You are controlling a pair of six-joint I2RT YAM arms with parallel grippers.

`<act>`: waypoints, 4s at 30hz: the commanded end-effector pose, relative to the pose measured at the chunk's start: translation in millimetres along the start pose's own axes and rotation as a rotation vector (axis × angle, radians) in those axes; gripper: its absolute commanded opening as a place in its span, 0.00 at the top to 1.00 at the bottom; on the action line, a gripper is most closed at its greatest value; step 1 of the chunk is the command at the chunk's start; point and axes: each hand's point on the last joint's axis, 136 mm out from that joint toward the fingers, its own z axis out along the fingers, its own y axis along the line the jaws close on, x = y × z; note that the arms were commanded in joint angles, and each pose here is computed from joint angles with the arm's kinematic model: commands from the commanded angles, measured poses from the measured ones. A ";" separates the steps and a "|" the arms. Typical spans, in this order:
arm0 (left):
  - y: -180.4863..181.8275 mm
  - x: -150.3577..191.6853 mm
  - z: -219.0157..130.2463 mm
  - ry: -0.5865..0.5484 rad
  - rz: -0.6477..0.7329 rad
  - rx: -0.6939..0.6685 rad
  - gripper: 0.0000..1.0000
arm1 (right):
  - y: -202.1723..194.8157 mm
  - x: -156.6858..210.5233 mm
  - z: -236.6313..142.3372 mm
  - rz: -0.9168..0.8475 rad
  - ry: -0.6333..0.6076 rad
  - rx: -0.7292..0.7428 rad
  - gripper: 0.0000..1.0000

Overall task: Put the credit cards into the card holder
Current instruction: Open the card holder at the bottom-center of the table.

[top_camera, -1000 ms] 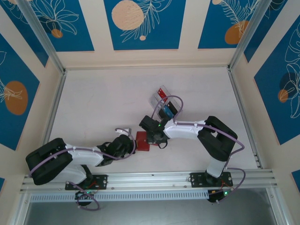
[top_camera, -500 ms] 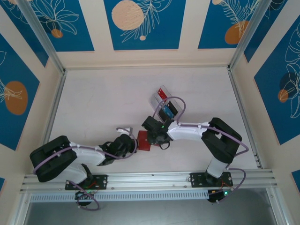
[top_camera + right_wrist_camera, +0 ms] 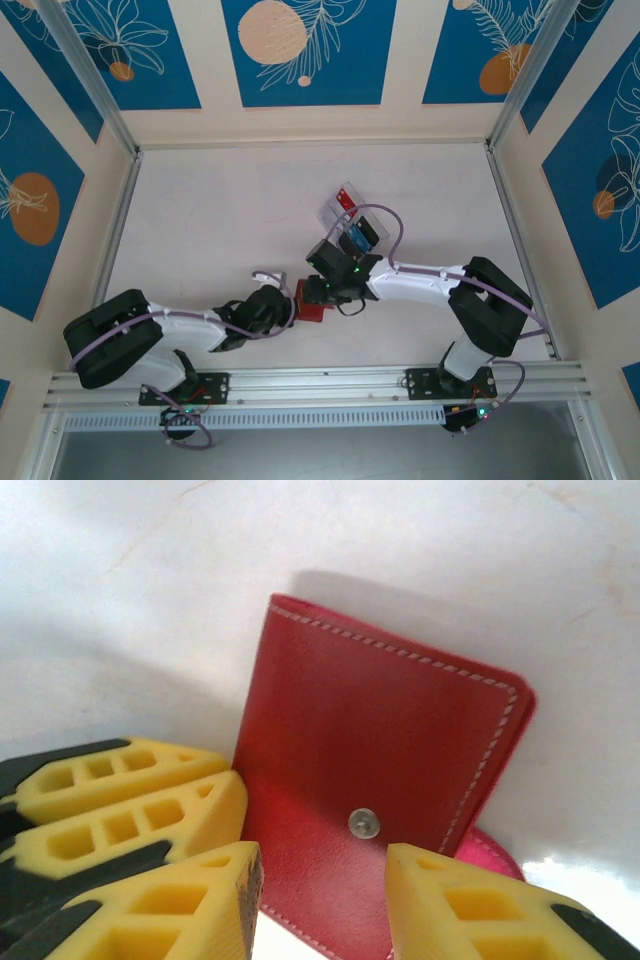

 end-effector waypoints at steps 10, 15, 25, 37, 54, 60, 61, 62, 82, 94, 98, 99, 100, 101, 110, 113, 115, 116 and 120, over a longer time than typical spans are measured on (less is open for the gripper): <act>13.9 38.5 0.1 0.154 0.021 -0.043 0.86 | -23.8 8.8 20.1 0.043 0.075 0.076 0.58; 16.6 40.9 0.8 0.159 0.025 -0.052 0.87 | -9.2 8.8 24.2 0.038 0.085 -0.005 0.56; 5.8 43.9 7.8 0.174 0.033 -0.013 0.88 | 8.4 3.9 -8.0 0.001 0.027 -0.065 0.59; -17.7 40.0 11.1 0.172 0.041 0.046 0.88 | 15.1 7.9 -7.0 0.002 0.061 -0.132 0.60; -0.3 8.5 -58.3 0.062 0.053 -0.001 0.54 | -33.7 -1.1 -34.8 -0.014 0.008 0.173 1.00; 30.0 6.5 -92.7 0.052 0.025 -0.086 0.52 | -15.6 -7.4 -39.2 -0.139 0.002 0.279 1.00; 34.5 5.8 -97.3 0.049 0.016 -0.101 0.51 | -9.7 -7.8 -38.1 -0.167 0.003 0.292 1.00; 40.5 5.6 -102.6 0.048 0.006 -0.123 0.51 | -4.5 -7.5 -36.0 -0.197 0.012 0.316 0.99; 87.7 4.3 -141.7 -0.012 -0.108 -0.287 0.56 | 26.1 -14.2 -10.2 -0.421 0.059 0.687 0.95; 84.7 0.1 -140.1 -0.018 -0.087 -0.286 0.56 | -4.9 -8.7 -35.0 -0.438 0.084 0.897 0.95; 81.9 -3.1 -142.3 -0.026 -0.083 -0.279 0.56 | 4.5 0.2 -10.0 -0.458 0.125 0.829 0.92; 82.5 -3.8 -142.9 -0.027 -0.081 -0.284 0.56 | 7.0 2.0 -4.9 -0.458 0.135 0.807 0.92; 82.7 -4.2 -143.3 -0.027 -0.080 -0.288 0.56 | 8.7 3.3 -2.2 -0.459 0.138 0.794 0.91; 82.4 -4.3 -143.1 -0.025 -0.079 -0.289 0.56 | 11.0 4.0 -0.1 -0.458 0.139 0.779 0.89; 79.8 -4.6 -140.3 -0.021 -0.081 -0.284 0.57 | 36.7 12.0 10.8 -0.443 0.166 0.556 0.65; 79.9 -4.5 -140.2 -0.020 -0.079 -0.285 0.57 | 42.4 14.4 13.6 -0.421 0.180 0.462 0.63; 79.1 -4.6 -140.0 -0.019 -0.075 -0.282 0.57 | 47.9 16.7 16.0 -0.398 0.193 0.367 0.60; 78.6 -4.7 -139.8 -0.017 -0.074 -0.281 0.56 | 53.1 18.2 16.4 -0.388 0.196 0.306 0.59; 67.5 -8.4 -138.5 -0.014 -0.050 -0.233 0.54 | 57.7 16.0 13.0 -0.333 0.196 0.145 0.54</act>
